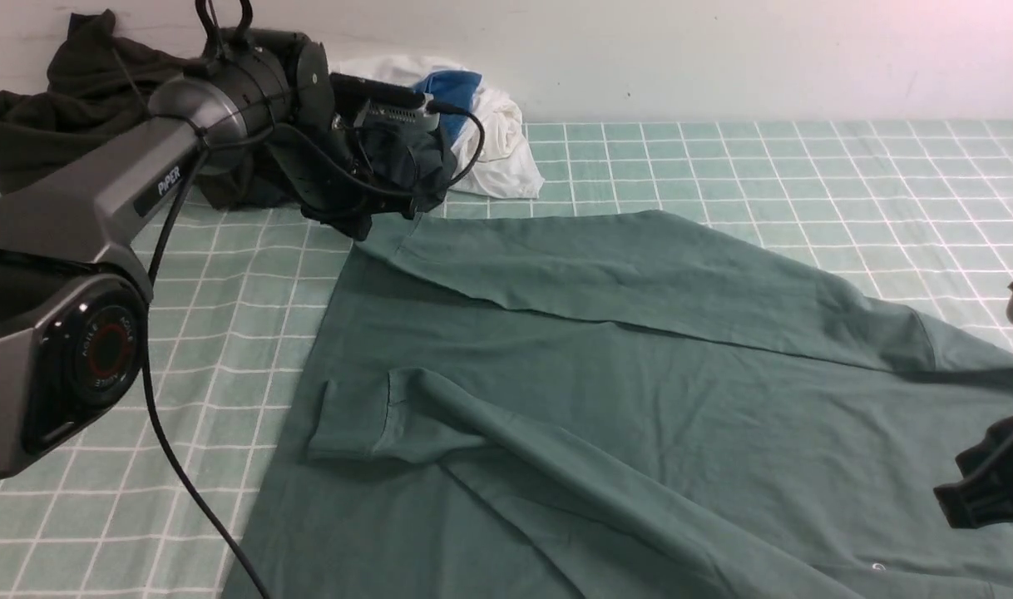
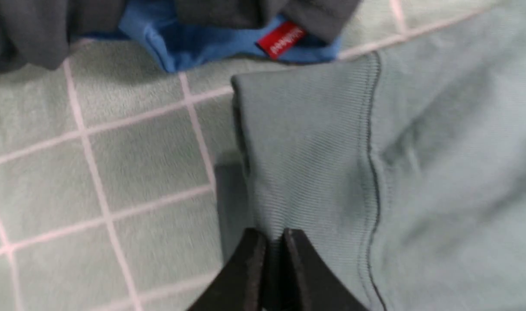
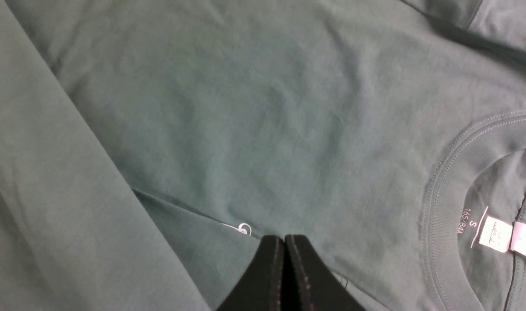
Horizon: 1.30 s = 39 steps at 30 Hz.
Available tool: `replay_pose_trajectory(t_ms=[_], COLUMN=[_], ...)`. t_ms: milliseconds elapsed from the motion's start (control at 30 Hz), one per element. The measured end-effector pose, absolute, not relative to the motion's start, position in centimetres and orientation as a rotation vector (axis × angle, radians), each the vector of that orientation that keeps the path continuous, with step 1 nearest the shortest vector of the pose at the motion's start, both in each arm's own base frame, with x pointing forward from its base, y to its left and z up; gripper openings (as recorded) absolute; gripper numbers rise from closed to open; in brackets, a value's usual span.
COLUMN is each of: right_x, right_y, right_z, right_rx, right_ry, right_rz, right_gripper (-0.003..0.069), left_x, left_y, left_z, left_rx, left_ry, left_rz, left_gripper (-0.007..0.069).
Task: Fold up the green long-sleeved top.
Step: Use the left arm to drag and drop the cuff onto the cuff closest to the left arm
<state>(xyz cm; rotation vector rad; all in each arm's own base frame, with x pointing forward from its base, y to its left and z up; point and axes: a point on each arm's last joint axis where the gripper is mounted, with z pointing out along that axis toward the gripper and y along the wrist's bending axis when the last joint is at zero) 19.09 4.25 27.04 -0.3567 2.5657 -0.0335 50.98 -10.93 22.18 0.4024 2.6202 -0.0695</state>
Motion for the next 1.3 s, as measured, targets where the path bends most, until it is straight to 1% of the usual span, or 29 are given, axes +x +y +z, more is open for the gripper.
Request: replay_pose_trajectory(t_ms=[67,100,133,200,233,267,300,367,400,433,467,533,600,633,667,700,767,833,867,900,967,1000,1033,1100,1133,1200,1267,1300], right_x=[19.1,19.2,19.2,19.2,19.1,19.1,19.1,19.0,18.9,18.9,18.8,18.4,18.1,18.0,17.9,17.7,17.4,17.0,17.0,16.7,16.1,16.1,15.6,15.2,15.1,14.8,14.5,14.4], right_y=[4.2,4.2,4.2,4.2,4.3,4.3,4.3,4.4,4.5,4.6,4.7,5.2,5.5,5.6,5.7,6.0,6.3,6.7,6.6,6.9,7.2,7.3,7.6,8.0,8.0,8.6,9.0,9.2], right_z=[27.1,27.1,27.1,27.1,27.1,27.1,27.0,27.0,27.0,27.0,27.1,27.5,27.7,27.8,27.8,27.9,27.8,27.7,27.7,27.7,28.0,28.1,28.6,29.2,29.2,29.7,29.7,29.7], right_rx=[-0.359,-0.359,-0.359,-0.359,-0.358,-0.357,-0.351,-0.340,-0.341,-0.347,-0.354,-0.385,-0.412,-0.430,-0.437,-0.463,-0.504,-0.547,-0.549,-0.588,-0.653,-0.664,-0.719,-0.771,-0.776,-0.838,-0.870,-0.889], right_ry=[2.558,2.557,2.556,2.557,2.559,2.560,2.566,2.577,2.579,2.579,2.575,2.554,2.545,2.539,2.537,2.539,2.555,2.578,2.582,2.601,2.633,2.631,2.660,2.681,2.681,2.672,2.673,2.670], right_rz=[-0.037,-0.037,-0.036,-0.036,-0.034,-0.033,-0.024,-0.004,0.002,0.005,0.013,0.026,0.031,0.031,0.032,0.030,0.026,0.024,0.022,0.016,0.005,0.006,0.004,0.019,0.022,0.066,0.101,0.119], right_gripper=[-0.0014,-0.0014,-0.0014,-0.0014,-0.0014,-0.0014,-0.0014,-0.0014,-0.0014,-0.0014,-0.0014,-0.0014,-0.0014,-0.0014,-0.0014,-0.0014,-0.0014,-0.0008,-0.0008,0.0001,0.0030,0.0036,0.0071,0.0106,0.0110,0.0163,0.0200,0.0221], left_x=[49.4,48.6,48.4,45.8,44.7,44.7,42.1,39.2,38.5,37.0,35.4,31.3,29.3,27.7,27.4,25.9,23.9,22.9,22.8,22.3,22.0,22.0,21.8,21.3,21.3,19.9,18.6,17.9], left_y=[-11.4,-11.5,-11.6,-11.4,-11.2,-11.2,-10.6,-10.2,-10.1,-9.9,-9.8,-9.3,-9.0,-8.7,-8.7,-8.3,-7.9,-7.6,-7.6,-7.5,-7.5,-7.5,-7.6,-7.9,-7.9,-9.4,-10.7,-11.3], left_z=[25.5,26.8,27.5,31.7,33.1,32.8,34.9,35.8,35.3,35.6,35.2,33.0,31.4,29.6,29.6,27.7,25.3,23.6,23.3,22.5,22.1,22.1,22.2,22.3,22.3,22.2,22.1,21.9], left_rx=[0.430,0.435,0.437,0.432,0.428,0.429,0.419,0.414,0.413,0.407,0.404,0.403,0.396,0.403,0.404,0.412,0.444,0.499,0.513,0.557,0.649,0.658,0.753,0.863,0.877,1.142,1.340,1.451], left_ry=[2.623,2.620,2.618,2.590,2.584,2.593,2.582,2.606,2.629,2.628,2.643,2.680,2.685,2.709,2.709,2.714,2.724,2.748,2.752,2.759,2.749,2.746,2.726,2.716,2.710,2.683,2.658,2.644], left_rz=[-0.093,-0.104,-0.112,-0.149,-0.159,-0.159,-0.173,-0.205,-0.220,-0.250,-0.283,-0.354,-0.387,-0.396,-0.400,-0.401,-0.394,-0.383,-0.381,-0.372,-0.363,-0.361,-0.369,-0.393,-0.392,-0.430,-0.431,-0.403], left_gripper=[0.0020,0.0020,0.0020,0.0020,0.0020,0.0020,0.0020,0.0020,0.0020,0.0020,0.0020,0.0020,0.0020,0.0020,0.0020,0.0020,0.0020,0.0035,0.0041,0.0062,0.0133,0.0141,0.0224,0.0307,0.0316,0.0380,0.0396,0.0397])
